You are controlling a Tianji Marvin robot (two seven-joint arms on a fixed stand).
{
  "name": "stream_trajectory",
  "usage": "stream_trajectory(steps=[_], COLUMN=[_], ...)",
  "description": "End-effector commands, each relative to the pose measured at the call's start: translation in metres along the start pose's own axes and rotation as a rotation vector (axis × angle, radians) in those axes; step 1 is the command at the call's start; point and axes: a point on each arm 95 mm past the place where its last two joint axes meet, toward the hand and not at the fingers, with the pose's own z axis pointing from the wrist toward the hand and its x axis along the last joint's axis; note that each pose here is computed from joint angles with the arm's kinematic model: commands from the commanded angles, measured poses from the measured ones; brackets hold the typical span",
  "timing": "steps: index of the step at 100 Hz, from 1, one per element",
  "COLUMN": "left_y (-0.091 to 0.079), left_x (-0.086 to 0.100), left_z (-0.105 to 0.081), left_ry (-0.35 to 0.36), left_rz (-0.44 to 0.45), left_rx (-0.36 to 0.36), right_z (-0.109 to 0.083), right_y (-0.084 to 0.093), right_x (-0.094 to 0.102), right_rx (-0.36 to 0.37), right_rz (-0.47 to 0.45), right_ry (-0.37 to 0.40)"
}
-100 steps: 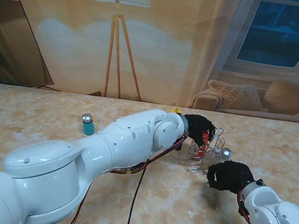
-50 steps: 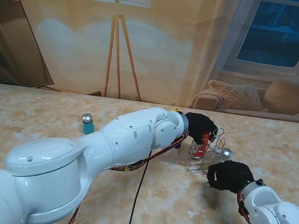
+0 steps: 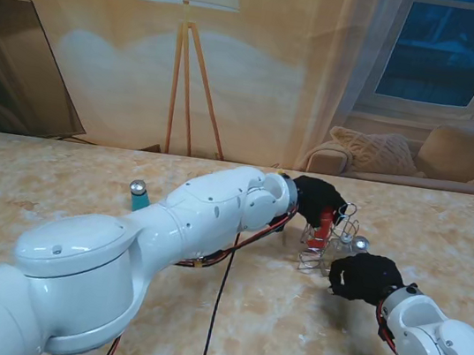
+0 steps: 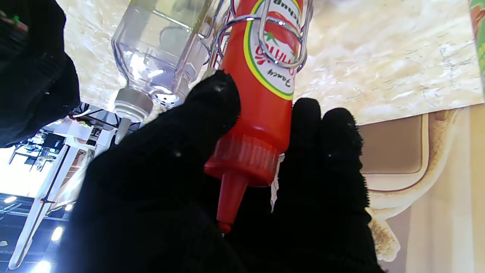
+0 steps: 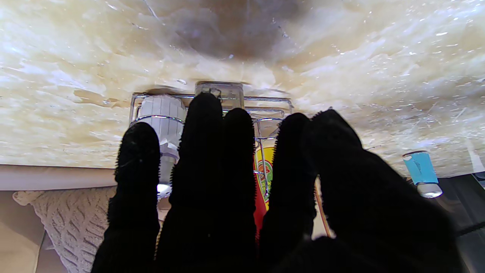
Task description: Place the seasoning bottles into the rack
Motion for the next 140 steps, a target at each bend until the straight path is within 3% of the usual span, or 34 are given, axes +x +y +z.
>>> stream_trajectory(steps=[1,49,69,88,103,119,140], left_y=[-0.005,0.0,-0.003,-0.016,-0.032,-0.046,-0.043], left_x=[0.006,0.007,0.005,0.007,0.008,0.003,-0.02], left_z=[0.003,0.001,-0.001,-0.011,-0.028,-0.058,-0.109], left_ry=[0.013,-0.01,-0.019,-0.028,-0.034,-0.051,-0.101], left_rz=[0.001,-0.057,-0.06,-0.081,-0.087,-0.082,-0.102], left_rx=[-0.006,-0.051,-0.037,0.008,0.056,0.136,0.194], right_z=[0.0,0.0,0.0,0.0,0.0,-0.001,-0.002], right_y=[-0.006,-0.006,-0.006,-0.006,-0.006,-0.006,-0.006], right_x=[0.003,0.003,0.003,0.003,0.003,0.003,0.003], right_rx=[0.022,0.022,0.022,0.022,0.021,0.014,0.005], right_rz=[0.005,0.008,0.009,0.01,0.013,0.017,0.018], right_ry=[0.002,0.003,0.002,0.002,0.001,0.004,0.01])
